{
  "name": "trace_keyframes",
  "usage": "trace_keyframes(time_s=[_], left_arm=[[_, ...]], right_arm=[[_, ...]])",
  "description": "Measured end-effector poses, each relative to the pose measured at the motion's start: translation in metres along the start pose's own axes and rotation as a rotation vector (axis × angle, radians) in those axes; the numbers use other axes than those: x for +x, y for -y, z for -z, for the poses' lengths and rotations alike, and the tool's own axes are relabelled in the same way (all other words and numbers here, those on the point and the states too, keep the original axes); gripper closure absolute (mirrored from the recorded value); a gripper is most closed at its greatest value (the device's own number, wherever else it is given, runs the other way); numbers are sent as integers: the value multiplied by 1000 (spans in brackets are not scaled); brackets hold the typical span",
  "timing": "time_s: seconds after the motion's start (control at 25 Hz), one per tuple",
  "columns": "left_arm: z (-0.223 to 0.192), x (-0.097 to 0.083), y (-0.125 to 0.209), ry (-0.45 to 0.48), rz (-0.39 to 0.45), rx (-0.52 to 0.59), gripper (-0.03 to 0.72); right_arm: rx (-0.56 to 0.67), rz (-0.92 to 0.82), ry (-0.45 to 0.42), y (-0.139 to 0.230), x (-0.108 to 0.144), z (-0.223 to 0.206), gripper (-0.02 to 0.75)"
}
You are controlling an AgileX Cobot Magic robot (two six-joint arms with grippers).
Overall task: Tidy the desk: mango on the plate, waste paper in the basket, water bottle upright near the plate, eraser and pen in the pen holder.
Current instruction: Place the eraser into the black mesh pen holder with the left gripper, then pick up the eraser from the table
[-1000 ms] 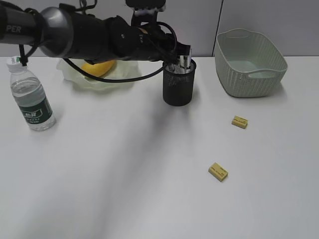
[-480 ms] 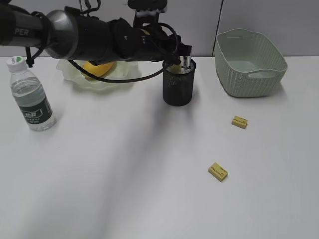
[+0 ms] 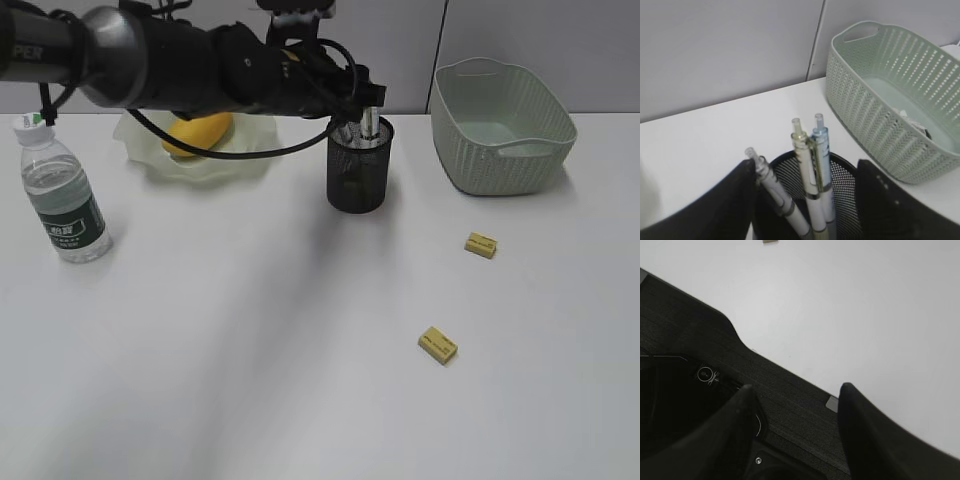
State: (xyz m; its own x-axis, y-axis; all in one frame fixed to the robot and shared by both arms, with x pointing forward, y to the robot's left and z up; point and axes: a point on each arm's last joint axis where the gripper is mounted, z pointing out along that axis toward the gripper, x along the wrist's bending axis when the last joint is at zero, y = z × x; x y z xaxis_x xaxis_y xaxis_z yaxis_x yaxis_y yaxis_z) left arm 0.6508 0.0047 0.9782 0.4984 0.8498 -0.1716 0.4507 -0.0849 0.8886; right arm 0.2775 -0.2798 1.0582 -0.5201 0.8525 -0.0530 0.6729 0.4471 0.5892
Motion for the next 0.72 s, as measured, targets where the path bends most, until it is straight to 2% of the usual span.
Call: trace_keyframes(time_s=[0.12,0.24,0.56,0.72], left_arm=[[14,-6,-11,36,-22,44,211],[34,-14,-20,86,-64,143,211],[92,-21,-13,175,-247,621,211],[119,-18,-10,139,-260,824,211]], right_arm=[[0,0,0,0,0,0,311],[0,0,0,0,0,0,311],[0,0,0,0,0,0,312],[0,-6,0,0,0,0,312]])
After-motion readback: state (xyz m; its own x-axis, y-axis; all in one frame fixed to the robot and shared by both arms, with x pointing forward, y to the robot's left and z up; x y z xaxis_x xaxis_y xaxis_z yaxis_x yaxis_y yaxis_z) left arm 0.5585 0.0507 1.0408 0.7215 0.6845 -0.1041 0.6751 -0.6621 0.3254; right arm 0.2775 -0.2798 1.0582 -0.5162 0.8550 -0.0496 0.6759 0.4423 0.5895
